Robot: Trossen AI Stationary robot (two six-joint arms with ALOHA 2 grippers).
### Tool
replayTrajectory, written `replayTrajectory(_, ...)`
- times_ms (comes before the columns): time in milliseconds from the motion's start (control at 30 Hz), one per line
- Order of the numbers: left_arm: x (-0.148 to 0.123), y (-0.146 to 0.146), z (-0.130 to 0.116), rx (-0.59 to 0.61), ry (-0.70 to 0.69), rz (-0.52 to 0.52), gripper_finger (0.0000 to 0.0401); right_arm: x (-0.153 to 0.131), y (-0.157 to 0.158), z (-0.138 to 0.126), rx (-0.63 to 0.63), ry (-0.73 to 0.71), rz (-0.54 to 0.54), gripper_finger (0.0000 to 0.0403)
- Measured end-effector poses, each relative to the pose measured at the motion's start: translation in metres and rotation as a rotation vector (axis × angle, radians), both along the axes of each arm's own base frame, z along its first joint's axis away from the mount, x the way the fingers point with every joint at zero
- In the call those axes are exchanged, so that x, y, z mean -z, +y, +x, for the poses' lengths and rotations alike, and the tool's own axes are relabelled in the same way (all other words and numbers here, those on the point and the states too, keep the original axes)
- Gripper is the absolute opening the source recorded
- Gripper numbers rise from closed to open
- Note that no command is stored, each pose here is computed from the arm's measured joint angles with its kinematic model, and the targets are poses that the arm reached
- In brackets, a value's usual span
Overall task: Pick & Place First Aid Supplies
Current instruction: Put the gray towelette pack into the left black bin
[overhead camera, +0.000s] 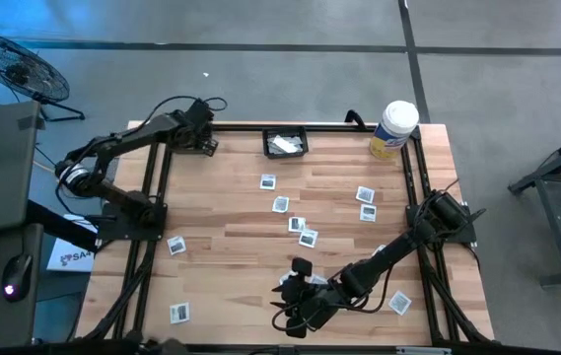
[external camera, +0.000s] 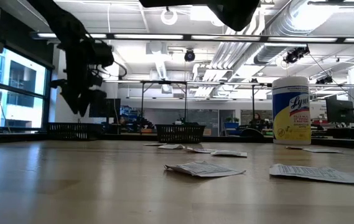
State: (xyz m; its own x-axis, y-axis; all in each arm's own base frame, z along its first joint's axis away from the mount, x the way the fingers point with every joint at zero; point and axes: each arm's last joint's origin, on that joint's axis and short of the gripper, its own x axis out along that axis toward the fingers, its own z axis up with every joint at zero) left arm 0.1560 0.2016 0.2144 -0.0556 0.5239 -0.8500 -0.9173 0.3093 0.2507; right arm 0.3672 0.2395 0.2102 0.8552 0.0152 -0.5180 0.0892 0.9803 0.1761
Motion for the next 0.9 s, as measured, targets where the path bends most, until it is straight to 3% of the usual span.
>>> replayTrajectory(300, -0.027, -0.077, 0.026, 0.409, -0.235, 0.015, 0.0134, -0.001, 0.0, 0.001, 0.001, -0.008, 0.005, 0.0139)
replayTrajectory(533, 0.001, -0.145, 0.05, 0.73, -0.537, 0.002, 0.0134, -0.001, 0.0, 0.001, 0.012, -0.013, 0.012, 0.0139)
replayTrajectory(700, 0.037, -0.177, 0.059, 0.832, -0.701, 0.04, 0.0134, -0.002, 0.0, 0.001, 0.028, -0.021, 0.029, 0.0139)
replayTrajectory(900, 0.064, -0.19, 0.074, 0.807, -0.673, 0.139, 0.0134, -0.002, -0.001, 0.001, 0.046, -0.027, 0.011, 0.0139)
